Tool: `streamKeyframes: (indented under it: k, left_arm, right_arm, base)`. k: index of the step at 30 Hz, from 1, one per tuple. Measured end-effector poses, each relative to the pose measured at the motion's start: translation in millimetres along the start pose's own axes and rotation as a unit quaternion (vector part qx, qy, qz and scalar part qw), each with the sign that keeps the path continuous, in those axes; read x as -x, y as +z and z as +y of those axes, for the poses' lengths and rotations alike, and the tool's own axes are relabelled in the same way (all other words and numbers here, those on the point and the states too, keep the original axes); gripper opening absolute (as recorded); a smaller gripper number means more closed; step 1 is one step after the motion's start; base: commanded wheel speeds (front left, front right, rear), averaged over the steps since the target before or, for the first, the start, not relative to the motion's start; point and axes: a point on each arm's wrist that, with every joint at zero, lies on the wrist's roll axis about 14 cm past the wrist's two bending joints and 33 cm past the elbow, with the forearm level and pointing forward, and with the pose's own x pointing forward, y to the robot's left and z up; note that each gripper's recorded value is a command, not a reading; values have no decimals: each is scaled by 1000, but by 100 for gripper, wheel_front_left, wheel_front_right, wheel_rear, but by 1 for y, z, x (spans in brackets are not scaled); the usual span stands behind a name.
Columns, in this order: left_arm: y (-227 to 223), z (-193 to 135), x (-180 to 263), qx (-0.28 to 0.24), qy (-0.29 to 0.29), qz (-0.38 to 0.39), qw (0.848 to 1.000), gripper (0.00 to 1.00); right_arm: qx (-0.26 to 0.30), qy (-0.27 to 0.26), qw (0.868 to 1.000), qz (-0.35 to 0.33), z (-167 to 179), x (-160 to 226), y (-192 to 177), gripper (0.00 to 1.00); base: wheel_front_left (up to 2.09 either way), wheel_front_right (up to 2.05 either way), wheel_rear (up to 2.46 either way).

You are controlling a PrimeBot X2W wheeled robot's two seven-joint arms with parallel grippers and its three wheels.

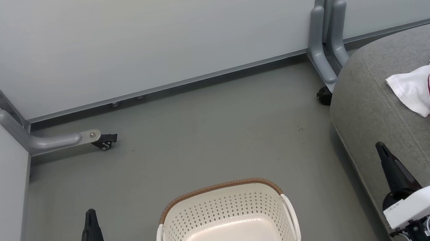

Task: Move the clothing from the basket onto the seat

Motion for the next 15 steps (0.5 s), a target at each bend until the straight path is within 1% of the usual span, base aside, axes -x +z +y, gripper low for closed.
streamKeyframes:
  k: [1, 15]
  left_arm:
    - [1, 0, -2, 12, 1, 1, 1000, 0]
    - [5, 4, -8, 97, 9, 4, 995, 0]
  right_arm:
    - [-15, -4, 1000, 2, -2, 0, 0, 0]
    - [-105, -22, 994, 3, -11, -4, 2, 0]
  base:
    - [0, 0, 0]
    - [0, 0, 0]
